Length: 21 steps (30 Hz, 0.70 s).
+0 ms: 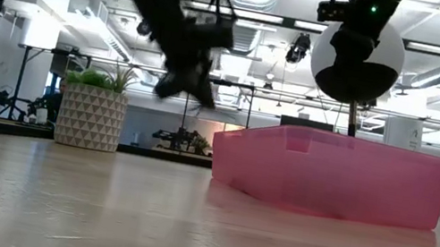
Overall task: Pick and place rubber bands into bin
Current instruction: Put the blue rubber band into the pink bin
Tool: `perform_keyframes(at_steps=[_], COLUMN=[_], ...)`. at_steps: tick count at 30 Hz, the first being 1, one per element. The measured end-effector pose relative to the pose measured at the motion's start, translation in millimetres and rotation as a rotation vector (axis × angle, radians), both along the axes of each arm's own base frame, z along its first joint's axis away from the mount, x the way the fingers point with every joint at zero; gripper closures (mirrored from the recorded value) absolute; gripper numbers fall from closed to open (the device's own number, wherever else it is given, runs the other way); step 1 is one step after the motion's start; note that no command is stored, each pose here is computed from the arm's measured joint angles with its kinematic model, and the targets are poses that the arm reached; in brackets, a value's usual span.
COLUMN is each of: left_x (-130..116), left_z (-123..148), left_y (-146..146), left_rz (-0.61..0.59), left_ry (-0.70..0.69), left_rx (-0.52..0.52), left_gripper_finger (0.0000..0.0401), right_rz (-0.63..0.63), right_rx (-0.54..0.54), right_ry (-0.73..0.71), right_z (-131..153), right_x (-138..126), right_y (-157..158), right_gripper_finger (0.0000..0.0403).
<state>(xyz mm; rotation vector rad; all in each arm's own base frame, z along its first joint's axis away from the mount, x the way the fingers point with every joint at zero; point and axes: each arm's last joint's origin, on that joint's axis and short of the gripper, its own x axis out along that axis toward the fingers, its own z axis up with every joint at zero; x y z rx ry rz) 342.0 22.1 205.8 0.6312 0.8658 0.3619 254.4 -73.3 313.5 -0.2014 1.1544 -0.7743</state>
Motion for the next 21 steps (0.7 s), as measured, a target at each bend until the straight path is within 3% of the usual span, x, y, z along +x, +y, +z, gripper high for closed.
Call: perform_keyframes(at_steps=[6,12,15,19,21], left_x=[1,15,33,59,73], left_z=[77,122,116,75,53], left_y=[11,5,2,1,0], left_rz=[-0.01,-0.195,-0.269,-0.347,-0.331], left_ry=[-0.173,-0.334,-0.376,-0.288,-0.255], left_rx=[0.113,-0.051,-0.23,-0.448,-0.521], left_gripper_finger=[0.0401,0.0401,0.0401,0.0401,0.0401], right_rz=[-0.044,-0.082,-0.103,-0.129,-0.145], right_rx=[0.016,0.035,0.046,0.055,0.055], right_ry=[-0.032,-0.033,-0.021,-0.012,-0.022], right_z=[0,-2,-3,-4,-4], right_x=[0,-3,-6,-8,-8], right_y=[2,7,9,10,10], right_gripper_finger=[0.0209,0.0209,0.0209,0.0209,0.0209])
